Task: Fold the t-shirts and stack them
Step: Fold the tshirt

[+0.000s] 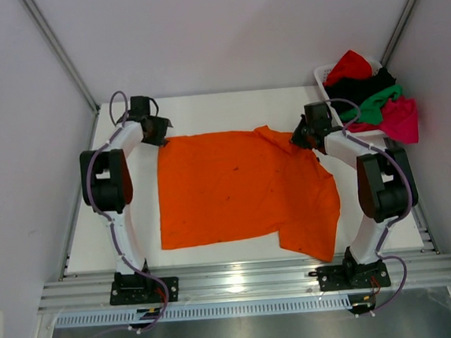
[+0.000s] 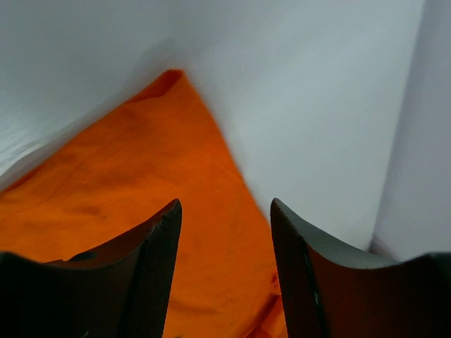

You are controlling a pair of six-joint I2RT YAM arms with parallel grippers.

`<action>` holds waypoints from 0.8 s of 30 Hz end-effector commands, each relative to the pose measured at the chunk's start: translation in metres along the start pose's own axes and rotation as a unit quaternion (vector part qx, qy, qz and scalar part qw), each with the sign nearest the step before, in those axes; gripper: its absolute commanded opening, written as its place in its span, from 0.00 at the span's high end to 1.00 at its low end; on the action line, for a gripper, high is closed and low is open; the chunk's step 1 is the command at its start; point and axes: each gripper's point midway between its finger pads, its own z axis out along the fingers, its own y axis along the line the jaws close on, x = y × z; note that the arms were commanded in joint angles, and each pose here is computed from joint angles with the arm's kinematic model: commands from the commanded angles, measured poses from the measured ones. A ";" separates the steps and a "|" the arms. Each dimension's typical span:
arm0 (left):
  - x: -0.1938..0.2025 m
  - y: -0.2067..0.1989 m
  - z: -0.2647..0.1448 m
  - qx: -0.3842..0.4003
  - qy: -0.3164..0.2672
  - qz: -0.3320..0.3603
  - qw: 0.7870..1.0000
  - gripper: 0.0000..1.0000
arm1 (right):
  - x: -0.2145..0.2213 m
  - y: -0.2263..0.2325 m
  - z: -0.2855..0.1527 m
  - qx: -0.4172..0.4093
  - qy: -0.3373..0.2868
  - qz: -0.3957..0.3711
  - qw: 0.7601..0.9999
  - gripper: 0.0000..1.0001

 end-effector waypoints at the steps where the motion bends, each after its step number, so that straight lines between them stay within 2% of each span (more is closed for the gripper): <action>1: 0.021 0.025 -0.030 -0.037 0.034 0.051 0.997 0.44 | -0.013 0.005 -0.009 -0.008 -0.022 -0.003 1.000 0.94; 5: 0.036 0.063 -0.053 -0.087 0.039 0.096 0.991 0.44 | -0.014 0.008 -0.007 -0.014 -0.024 0.001 1.000 0.94; 9: 0.035 0.095 -0.074 -0.113 0.013 0.119 0.986 0.44 | -0.014 0.010 -0.006 -0.018 -0.023 0.005 1.000 0.94; 16: 0.031 0.125 -0.084 -0.137 -0.004 0.138 0.981 0.45 | -0.014 0.013 -0.008 -0.021 -0.023 0.006 0.999 0.94; 18: 0.032 0.119 -0.084 -0.117 -0.011 0.138 0.983 0.45 | -0.015 0.013 -0.009 -0.022 -0.025 0.007 0.999 0.94; 19: 0.035 0.129 -0.081 -0.117 -0.010 0.140 0.983 0.44 | -0.015 0.014 -0.010 -0.023 -0.025 0.007 0.999 0.94; 21: 0.040 0.104 -0.079 -0.050 -0.013 0.150 0.987 0.43 | -0.016 0.014 -0.011 -0.024 -0.026 0.008 0.999 0.94; 24: 0.054 0.101 -0.074 -0.038 0.012 0.171 0.984 0.43 | -0.016 0.016 -0.013 -0.025 -0.027 0.007 0.999 0.94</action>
